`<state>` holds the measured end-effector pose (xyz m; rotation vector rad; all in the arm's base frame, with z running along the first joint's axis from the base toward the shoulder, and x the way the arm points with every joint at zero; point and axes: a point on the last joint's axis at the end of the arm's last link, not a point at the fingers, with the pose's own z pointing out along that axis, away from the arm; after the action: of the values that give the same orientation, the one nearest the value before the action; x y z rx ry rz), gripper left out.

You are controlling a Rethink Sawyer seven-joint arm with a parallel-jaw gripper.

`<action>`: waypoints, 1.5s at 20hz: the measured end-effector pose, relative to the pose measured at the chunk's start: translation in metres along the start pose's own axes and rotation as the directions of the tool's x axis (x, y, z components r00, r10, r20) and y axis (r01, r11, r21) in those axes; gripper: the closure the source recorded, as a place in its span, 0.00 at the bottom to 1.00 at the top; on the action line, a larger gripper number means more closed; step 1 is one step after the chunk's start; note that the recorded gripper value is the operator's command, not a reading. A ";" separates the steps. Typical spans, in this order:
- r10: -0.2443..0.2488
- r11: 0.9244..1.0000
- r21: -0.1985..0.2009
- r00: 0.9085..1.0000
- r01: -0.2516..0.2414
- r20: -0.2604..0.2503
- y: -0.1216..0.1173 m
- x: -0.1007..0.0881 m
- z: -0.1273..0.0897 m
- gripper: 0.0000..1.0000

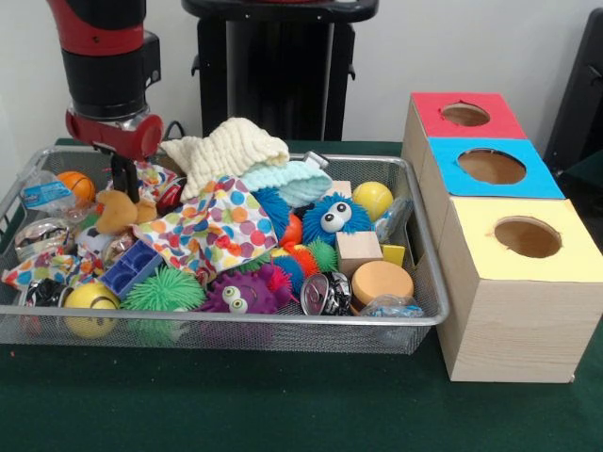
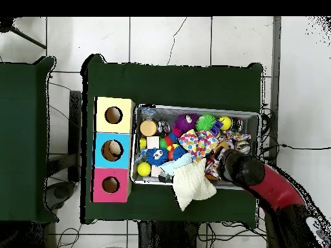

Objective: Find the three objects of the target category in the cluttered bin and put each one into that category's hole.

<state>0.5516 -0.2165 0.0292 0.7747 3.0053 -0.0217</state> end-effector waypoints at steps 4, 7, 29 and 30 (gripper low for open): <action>0.001 1.000 0.002 1.000 -0.001 0.013 0.000 -0.008 -0.024 1.00; 0.006 1.000 -0.001 1.000 -0.006 0.007 0.000 -0.014 -0.048 1.00; -0.034 0.999 -0.039 0.999 0.034 -0.004 0.075 -0.019 -0.127 1.00; -0.059 0.998 -0.035 0.998 0.058 -0.012 0.090 -0.012 -0.124 1.00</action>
<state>0.6016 -0.1410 0.1529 0.6864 3.0313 0.0342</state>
